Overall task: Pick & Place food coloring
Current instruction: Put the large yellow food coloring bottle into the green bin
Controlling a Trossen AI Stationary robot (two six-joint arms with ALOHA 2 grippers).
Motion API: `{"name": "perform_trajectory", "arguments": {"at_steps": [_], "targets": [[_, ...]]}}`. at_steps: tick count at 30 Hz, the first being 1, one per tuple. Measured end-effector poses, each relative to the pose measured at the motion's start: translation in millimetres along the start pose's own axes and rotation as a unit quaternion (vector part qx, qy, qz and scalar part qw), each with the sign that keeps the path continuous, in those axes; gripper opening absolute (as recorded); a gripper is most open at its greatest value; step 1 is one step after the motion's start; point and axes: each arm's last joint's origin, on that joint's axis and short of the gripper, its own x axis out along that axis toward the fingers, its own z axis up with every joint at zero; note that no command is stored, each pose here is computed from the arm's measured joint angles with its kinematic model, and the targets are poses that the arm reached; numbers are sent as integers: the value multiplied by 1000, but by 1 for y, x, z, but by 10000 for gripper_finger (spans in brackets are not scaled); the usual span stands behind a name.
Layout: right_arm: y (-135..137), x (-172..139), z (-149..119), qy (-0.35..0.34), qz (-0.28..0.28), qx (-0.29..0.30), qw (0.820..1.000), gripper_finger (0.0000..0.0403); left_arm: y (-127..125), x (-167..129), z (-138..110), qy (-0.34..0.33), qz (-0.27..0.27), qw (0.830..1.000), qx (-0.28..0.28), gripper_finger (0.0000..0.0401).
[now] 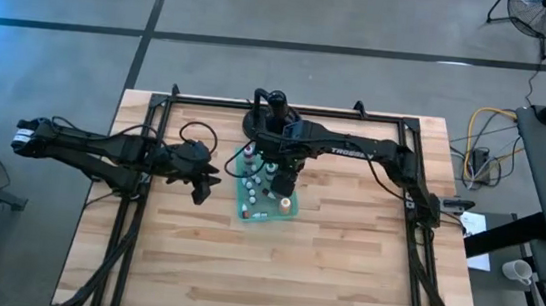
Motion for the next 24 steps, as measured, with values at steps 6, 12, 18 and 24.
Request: {"name": "perform_trajectory", "arguments": {"at_steps": [6, 12, 18, 24], "targets": [[-3, 16, -4, 27, -6, 4, 1000, 111, 0, 0, 1, -3, -2, 1000, -1, 126], [-4, 23, -4, 25, -6, 6, 1000, 112, 0, 0, 1, -4, -2, 1000, -1, 126], [-6, 24, 2, -1, -3, 28, 1000, 119, -1, 0, 2, -9, -3, 1000, -2, 126], [-9, 35, 3, 19, -3, 38, 999, 119, -1, 0, 2, -11, -4, 1000, -3, 126]]}}
